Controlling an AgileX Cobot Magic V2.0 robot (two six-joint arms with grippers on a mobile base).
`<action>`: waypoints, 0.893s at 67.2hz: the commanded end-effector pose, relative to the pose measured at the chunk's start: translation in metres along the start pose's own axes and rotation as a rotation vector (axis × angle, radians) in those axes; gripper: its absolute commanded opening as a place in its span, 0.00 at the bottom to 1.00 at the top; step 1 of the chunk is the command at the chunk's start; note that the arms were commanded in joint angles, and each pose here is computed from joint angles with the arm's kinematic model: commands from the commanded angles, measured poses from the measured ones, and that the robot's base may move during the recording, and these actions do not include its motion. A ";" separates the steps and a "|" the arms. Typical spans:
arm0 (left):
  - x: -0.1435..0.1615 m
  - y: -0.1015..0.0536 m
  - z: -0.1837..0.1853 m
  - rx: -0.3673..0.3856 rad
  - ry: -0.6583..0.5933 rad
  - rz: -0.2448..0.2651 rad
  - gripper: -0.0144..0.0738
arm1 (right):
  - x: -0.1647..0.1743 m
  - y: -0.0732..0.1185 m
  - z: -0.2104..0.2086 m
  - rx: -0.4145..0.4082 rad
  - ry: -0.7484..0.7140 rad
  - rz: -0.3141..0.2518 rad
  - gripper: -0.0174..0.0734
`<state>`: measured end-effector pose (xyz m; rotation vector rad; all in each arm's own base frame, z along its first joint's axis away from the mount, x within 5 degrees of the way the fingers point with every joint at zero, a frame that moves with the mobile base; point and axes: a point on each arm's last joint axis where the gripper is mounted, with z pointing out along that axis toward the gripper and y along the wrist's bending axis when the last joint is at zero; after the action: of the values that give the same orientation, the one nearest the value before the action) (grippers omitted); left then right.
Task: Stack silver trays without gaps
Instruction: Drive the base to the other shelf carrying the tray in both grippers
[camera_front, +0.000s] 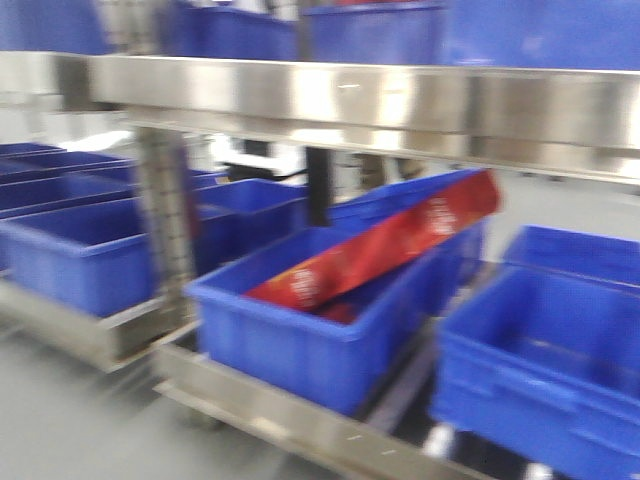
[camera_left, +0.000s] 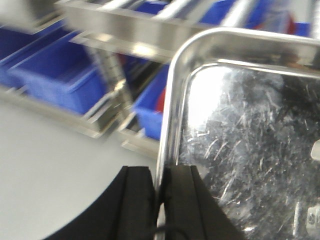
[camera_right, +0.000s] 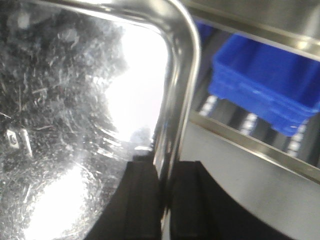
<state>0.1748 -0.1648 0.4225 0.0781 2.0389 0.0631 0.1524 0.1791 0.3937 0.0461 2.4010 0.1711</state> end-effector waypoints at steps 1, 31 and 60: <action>-0.005 0.000 -0.002 0.006 -0.056 0.009 0.14 | -0.002 0.005 -0.004 -0.049 -0.018 -0.019 0.18; -0.005 0.000 -0.002 0.005 -0.057 0.009 0.14 | -0.002 0.005 -0.004 -0.049 -0.018 -0.019 0.18; -0.005 0.000 -0.002 0.005 -0.057 0.009 0.14 | -0.002 0.005 -0.004 -0.049 -0.018 -0.019 0.18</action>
<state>0.1748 -0.1646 0.4225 0.0779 2.0386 0.0662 0.1521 0.1793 0.3937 0.0443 2.4011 0.1718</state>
